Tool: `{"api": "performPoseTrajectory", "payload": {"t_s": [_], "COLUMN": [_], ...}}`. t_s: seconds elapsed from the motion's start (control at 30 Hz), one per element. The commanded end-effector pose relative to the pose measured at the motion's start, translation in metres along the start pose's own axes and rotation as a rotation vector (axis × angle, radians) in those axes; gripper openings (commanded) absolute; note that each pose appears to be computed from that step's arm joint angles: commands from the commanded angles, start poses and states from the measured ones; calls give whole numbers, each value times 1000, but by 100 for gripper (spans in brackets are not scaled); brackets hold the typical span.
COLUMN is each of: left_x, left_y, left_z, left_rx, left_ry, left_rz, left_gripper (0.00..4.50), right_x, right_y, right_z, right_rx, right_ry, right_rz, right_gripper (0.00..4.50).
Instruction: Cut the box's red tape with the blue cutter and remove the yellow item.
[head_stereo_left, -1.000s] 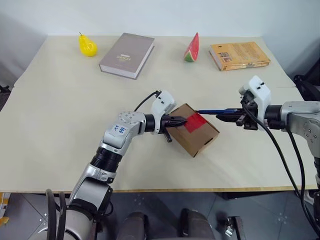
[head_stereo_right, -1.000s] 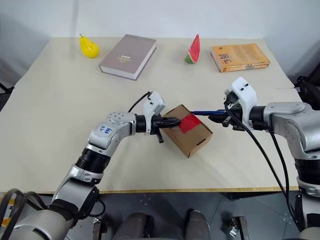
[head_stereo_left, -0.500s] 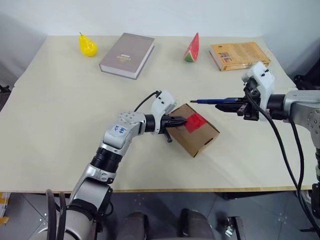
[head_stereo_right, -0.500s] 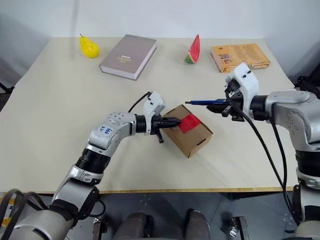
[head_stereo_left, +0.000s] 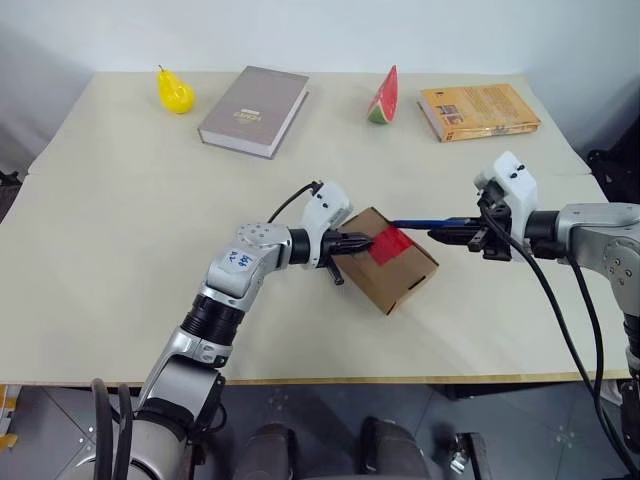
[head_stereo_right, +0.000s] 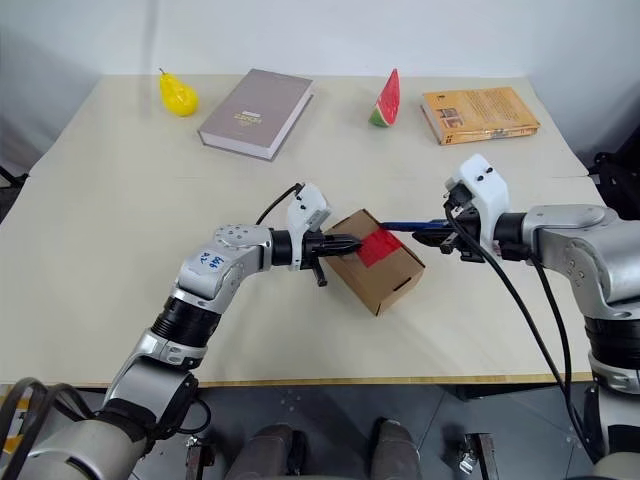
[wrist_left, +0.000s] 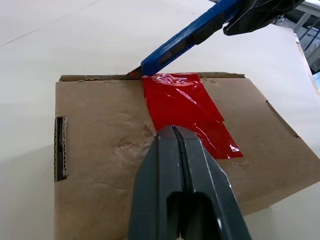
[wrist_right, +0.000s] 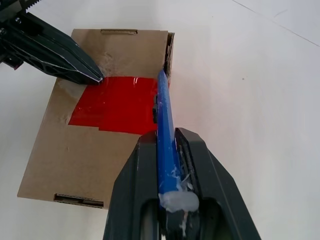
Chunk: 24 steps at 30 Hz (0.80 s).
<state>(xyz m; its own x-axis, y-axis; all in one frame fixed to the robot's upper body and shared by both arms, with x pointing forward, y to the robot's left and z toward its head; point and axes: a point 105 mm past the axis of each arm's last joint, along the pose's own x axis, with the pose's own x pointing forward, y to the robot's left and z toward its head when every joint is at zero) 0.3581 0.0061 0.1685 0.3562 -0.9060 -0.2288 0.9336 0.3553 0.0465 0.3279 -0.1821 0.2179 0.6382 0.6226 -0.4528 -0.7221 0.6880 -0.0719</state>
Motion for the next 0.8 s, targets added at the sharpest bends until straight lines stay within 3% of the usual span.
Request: {"api": "performPoseTrajectory", "payload": {"t_s": [0.03,0.47,0.67,0.8], "left_x": [1,11,14,11], "left_y": [-1,-11,-14,-10], "left_z": [-13,-55,-55,-57], "left_rx": [39,67,61,57], "left_ry": [69,198,184,190], "left_rz": [8,-7,-4,12], "left_gripper": [0,0,0,0], "right_x": [-9,-19,-19,-18], "right_y": [2,15,6,7], "right_z": [10,20,9,16], "right_rx": [-36,92,158,222], "right_ry": [3,258,361,360], "right_rz": [-7,73,59,77], "right_gripper": [15,15,15,15]}}
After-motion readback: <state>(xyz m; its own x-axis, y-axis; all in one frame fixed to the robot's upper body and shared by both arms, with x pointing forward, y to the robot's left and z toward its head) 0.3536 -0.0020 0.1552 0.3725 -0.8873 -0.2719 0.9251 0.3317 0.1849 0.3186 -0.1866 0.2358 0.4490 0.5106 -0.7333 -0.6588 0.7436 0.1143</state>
